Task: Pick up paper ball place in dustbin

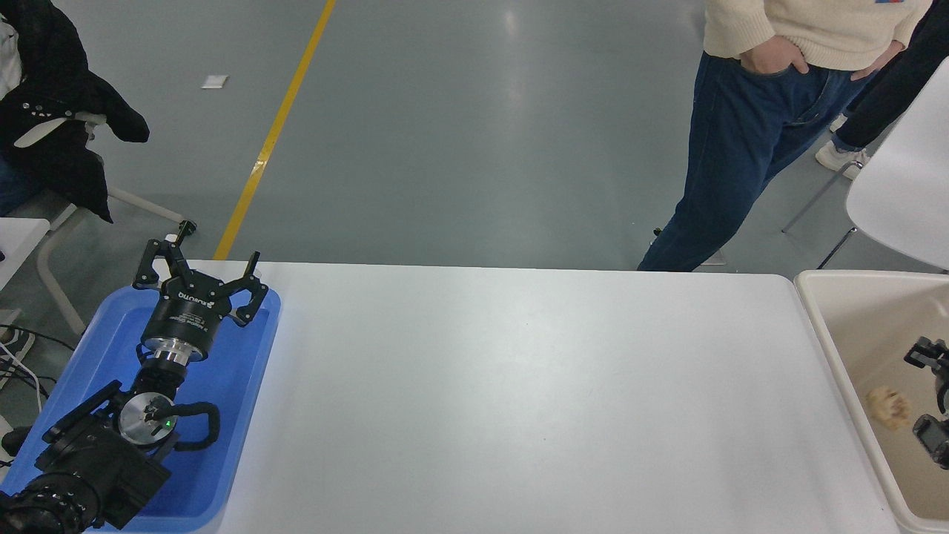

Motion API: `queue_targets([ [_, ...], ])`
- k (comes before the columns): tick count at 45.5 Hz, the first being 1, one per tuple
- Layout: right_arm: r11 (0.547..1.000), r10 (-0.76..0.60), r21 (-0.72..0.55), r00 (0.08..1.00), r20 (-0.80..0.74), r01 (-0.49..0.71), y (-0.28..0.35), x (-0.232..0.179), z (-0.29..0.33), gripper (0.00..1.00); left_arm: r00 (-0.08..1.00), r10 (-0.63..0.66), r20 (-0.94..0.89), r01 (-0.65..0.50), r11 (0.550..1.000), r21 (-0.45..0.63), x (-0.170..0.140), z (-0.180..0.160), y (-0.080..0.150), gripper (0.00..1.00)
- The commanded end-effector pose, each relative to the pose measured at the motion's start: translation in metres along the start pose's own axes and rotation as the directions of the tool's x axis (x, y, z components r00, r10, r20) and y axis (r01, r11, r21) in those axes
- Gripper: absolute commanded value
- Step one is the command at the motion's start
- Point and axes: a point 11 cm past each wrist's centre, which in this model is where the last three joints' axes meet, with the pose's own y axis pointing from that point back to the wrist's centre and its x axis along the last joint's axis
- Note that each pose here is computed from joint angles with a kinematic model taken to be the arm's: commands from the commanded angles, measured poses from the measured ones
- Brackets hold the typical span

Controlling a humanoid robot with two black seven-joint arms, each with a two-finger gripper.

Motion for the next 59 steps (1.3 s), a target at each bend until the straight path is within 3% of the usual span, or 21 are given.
queue_targets([
  [1,0.999,-0.006,-0.032,0.983,0.185,0.012,-0.003,0.018,0.01,1.0,1.0,0.0,0.0,0.0,1.0,0.0,0.0,0.0,0.0,1.0],
  [7,0.996,-0.085,0.016,0.927,0.365,0.085,0.003,0.03,0.008,1.0,1.0,0.0,0.0,0.0,1.0,0.0,0.0,0.0,0.0,1.0],
  [14,0.976,-0.214,0.158,0.824,0.524,0.153,0.021,0.031,-0.03,1.0,1.0,-0.001,0.0,0.001,1.0,-0.001,-0.001,0.0,-0.001,1.0],
  [24,0.932,-0.346,0.306,0.74,0.577,0.197,0.045,0.036,-0.063,1.0,1.0,-0.001,0.0,0.001,1.0,-0.001,-0.001,0.0,-0.001,1.0],
  [33,0.886,-0.441,0.448,0.517,0.733,0.12,0.062,0.057,-0.105,1.0,1.0,0.0,-0.001,0.0,1.0,-0.001,0.0,0.0,0.0,1.0],
  [38,0.857,-0.497,0.511,0.361,0.789,0.063,0.07,0.048,-0.132,1.0,1.0,0.0,-0.001,0.0,1.0,-0.001,0.0,0.0,0.0,1.0],
  [43,0.813,-0.534,0.568,0.222,0.816,-0.13,0.081,0.05,-0.15,1.0,1.0,0.0,-0.001,0.0,1.0,-0.001,0.0,0.0,0.0,1.0],
  [48,0.733,-0.614,0.629,0.144,0.776,-0.259,0.097,0.034,-0.169,1.0,1.0,0.0,-0.001,0.0,1.0,-0.001,0.0,0.0,0.0,1.0],
  [54,0.64,-0.745,0.73,0.037,0.666,-0.241,0.115,0.007,-0.183,1.0,1.0,0.0,-0.001,0.0,1.0,-0.001,0.0,0.0,0.0,1.0],
  [59,0.607,-0.783,0.729,-0.082,0.616,-0.318,0.122,0.002,-0.189,1.0,1.0,0.0,-0.001,0.0,1.0,-0.001,0.0,0.0,0.0,1.0],
])
